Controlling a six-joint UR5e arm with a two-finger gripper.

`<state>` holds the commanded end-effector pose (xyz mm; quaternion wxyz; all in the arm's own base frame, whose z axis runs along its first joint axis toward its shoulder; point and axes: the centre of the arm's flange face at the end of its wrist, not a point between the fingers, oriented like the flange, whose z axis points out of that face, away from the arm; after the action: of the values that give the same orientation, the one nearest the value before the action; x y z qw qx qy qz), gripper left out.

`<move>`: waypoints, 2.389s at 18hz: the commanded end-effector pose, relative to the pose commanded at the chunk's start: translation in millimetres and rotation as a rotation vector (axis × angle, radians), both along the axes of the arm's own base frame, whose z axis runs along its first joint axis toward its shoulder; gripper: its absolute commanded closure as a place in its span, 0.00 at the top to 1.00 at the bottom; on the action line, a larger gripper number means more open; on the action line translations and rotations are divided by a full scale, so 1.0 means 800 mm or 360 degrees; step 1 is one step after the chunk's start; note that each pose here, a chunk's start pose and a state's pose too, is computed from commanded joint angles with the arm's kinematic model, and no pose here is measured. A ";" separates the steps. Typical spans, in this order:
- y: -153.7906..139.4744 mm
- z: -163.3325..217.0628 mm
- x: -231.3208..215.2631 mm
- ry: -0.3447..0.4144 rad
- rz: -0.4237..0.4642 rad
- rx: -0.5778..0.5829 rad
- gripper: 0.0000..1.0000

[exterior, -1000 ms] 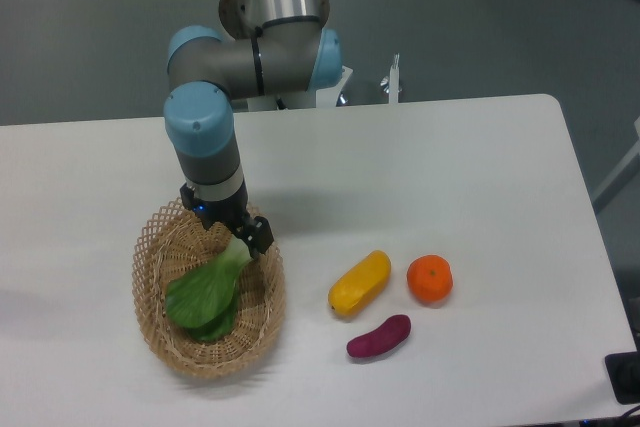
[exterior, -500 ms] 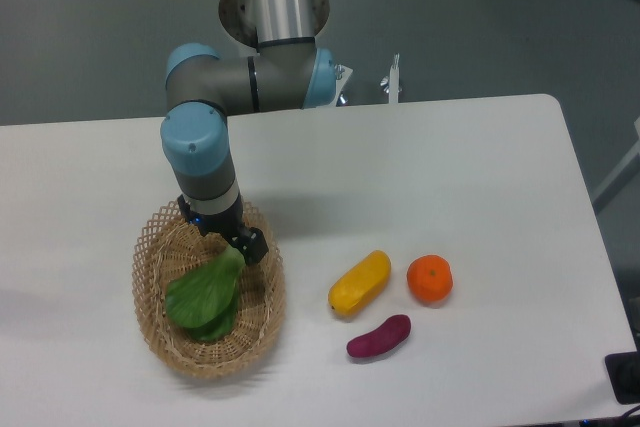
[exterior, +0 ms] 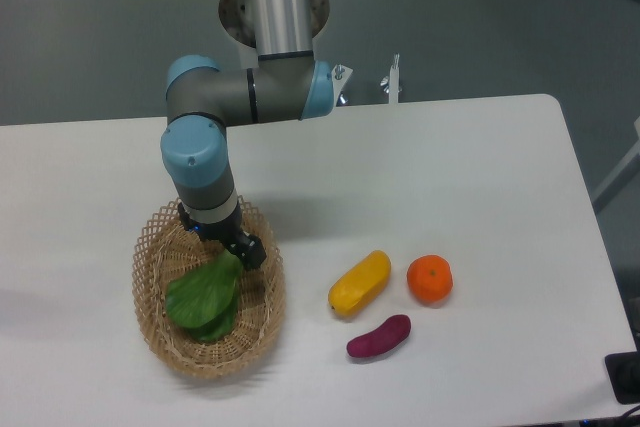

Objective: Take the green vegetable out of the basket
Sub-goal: 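Lower the gripper onto the bok choy stem and close it, then lift the bok choy up out of the basket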

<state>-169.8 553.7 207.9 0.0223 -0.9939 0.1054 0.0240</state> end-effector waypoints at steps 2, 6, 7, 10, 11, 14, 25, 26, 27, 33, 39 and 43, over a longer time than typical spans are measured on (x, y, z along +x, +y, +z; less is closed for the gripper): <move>0.000 0.002 0.000 0.0002 0.0005 0.0004 0.61; 0.002 0.005 -0.001 0.0007 0.0000 0.0013 0.51; 0.003 0.006 -0.002 0.0009 0.0000 0.0015 0.50; 0.004 0.010 -0.002 0.0014 -0.0002 0.0023 0.48; 0.004 0.011 -0.002 0.0015 -0.0002 0.0025 0.48; 0.005 0.016 -0.004 0.0020 -0.0003 0.0039 0.47; 0.004 0.070 -0.009 0.0079 -0.0018 0.0146 0.43; 0.003 0.076 -0.011 0.0083 -0.0014 0.0157 0.43; 0.004 0.079 -0.012 0.0084 -0.0011 0.0163 0.40; -0.014 0.117 -0.045 0.0128 0.0069 0.0239 0.40; -0.051 0.172 -0.108 0.0165 0.0230 0.0362 0.40; -0.089 0.197 -0.164 0.0183 0.0215 0.0418 0.40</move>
<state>-301.0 482.9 365.8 0.1442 -0.9843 0.0352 0.0959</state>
